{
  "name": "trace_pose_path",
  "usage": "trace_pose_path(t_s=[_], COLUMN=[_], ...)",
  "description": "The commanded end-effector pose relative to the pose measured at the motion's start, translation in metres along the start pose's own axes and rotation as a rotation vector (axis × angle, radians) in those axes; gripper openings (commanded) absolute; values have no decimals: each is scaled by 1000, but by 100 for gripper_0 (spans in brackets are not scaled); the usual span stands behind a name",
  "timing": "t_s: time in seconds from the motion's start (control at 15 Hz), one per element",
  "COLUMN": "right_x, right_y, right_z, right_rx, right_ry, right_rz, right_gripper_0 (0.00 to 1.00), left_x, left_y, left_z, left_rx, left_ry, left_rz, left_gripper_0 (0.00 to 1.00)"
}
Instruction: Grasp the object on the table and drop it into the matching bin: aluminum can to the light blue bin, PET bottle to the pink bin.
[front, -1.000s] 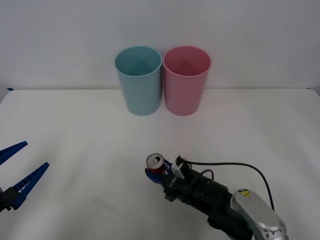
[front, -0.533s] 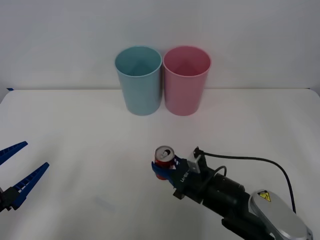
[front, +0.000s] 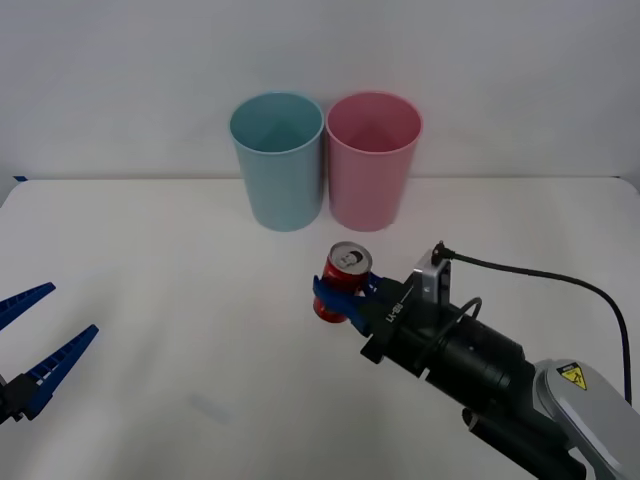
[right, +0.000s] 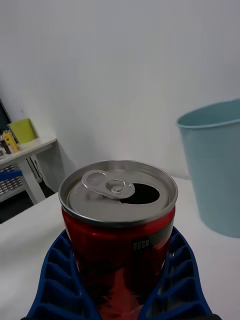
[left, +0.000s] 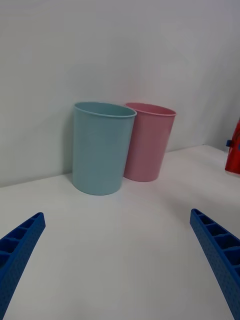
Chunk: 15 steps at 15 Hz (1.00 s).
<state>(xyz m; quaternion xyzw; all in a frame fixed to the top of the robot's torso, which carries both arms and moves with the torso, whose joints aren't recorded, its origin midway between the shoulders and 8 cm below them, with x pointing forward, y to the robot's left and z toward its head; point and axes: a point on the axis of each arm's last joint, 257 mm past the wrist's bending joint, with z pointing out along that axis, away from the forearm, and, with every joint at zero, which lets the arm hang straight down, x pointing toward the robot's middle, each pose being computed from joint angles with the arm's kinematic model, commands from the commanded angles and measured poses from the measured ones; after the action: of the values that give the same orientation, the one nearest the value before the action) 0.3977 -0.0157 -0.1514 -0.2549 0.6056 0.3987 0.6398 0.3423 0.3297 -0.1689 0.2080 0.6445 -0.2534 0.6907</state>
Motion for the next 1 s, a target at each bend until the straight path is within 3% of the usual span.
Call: trace_pose_path(t_s=[0.07, 0.13, 0.33, 0.47, 0.67, 1.0], right_x=[-34, -43, -76, -94, -119, -137], right_y=[2, 3, 6, 1, -3, -37], right_z=[2, 4, 15, 26, 47, 90], right_rx=[-13, -21, -55, -55, -39, -9], right_ry=[-47, -57, -88, -95, -120, -105], right_rz=[35, 36, -33, -106, -151, -220], right_gripper_0=[0, 0, 0, 0, 0, 0], left_x=[0, 0, 0, 0, 0, 0], left_y=[0, 0, 0, 0, 0, 0], left_z=[0, 0, 0, 0, 0, 0], left_rx=[0, 0, 0, 0, 0, 0], left_ry=[0, 0, 0, 0, 0, 0], left_rz=[0, 0, 0, 0, 0, 0], left_gripper_0=[100, 100, 100, 100, 100, 100])
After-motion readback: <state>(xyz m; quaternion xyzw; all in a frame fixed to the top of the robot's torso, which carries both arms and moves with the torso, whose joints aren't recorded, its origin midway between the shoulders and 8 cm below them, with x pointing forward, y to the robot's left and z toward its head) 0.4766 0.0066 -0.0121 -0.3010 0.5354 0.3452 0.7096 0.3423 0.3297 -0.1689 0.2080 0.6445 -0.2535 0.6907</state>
